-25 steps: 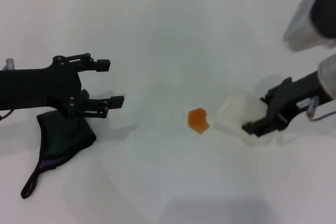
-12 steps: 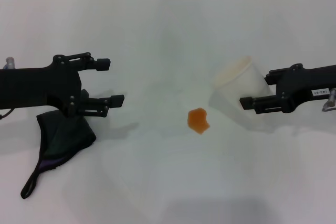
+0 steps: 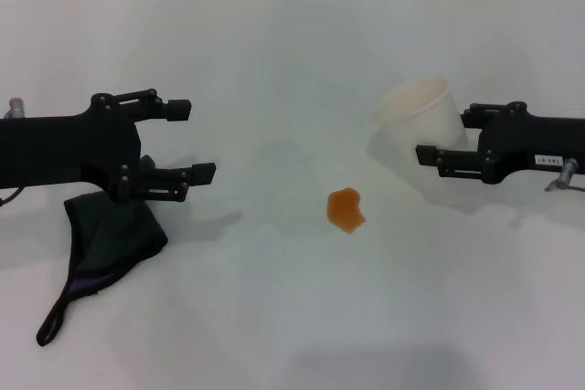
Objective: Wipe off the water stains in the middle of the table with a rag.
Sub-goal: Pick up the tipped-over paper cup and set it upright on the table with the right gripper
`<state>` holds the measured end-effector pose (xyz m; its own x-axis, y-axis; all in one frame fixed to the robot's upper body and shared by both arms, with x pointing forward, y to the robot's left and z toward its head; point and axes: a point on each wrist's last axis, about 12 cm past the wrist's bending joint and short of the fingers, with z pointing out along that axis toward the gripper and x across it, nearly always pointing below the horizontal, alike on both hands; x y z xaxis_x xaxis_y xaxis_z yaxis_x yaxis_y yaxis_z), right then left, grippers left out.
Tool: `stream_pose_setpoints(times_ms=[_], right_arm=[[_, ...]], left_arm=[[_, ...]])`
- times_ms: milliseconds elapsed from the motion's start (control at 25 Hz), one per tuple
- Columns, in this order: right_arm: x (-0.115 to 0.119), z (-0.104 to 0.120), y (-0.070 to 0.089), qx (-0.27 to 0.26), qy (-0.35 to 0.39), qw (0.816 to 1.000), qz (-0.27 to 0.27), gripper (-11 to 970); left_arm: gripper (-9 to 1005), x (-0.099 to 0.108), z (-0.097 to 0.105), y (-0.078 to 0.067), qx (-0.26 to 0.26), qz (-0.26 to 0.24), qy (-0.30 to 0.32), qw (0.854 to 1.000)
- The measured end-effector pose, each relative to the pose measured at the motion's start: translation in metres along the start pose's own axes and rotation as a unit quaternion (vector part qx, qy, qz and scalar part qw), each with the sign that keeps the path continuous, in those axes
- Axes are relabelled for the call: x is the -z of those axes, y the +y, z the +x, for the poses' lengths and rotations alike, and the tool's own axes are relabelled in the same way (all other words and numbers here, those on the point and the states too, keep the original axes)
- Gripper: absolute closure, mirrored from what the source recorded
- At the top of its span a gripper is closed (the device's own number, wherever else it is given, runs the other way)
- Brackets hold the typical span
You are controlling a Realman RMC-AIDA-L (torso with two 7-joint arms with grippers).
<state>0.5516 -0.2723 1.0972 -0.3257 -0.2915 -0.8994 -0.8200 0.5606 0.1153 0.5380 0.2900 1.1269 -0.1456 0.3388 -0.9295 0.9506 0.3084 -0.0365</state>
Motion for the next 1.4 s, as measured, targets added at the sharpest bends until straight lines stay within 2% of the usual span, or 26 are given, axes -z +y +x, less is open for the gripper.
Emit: stream_pose_setpoints(times_ms=[360, 680, 1000, 1400], right_arm=[[0.007, 0.032, -0.006, -0.011, -0.041, 0.998, 0.038, 295], [0.015, 0.053, -0.003, -0.019, -0.064, 0.996, 0.059, 295], [0.016, 0.067, 0.002, -0.034, -0.059, 0.996, 0.059, 295], [0.016, 0.074, 0.005, -0.033, -0.058, 0.996, 0.061, 294]], left_arm=[[117, -0.001, 0.0, 0.0, 0.004, 0.0, -0.001, 1.0], [116, -0.003, 0.0, -0.001, 0.009, 0.001, -0.003, 1.0], [117, -0.003, 0.001, -0.001, 0.01, 0.001, -0.003, 1.0], [116, -0.003, 0.002, -0.001, 0.009, 0.001, -0.003, 1.0]])
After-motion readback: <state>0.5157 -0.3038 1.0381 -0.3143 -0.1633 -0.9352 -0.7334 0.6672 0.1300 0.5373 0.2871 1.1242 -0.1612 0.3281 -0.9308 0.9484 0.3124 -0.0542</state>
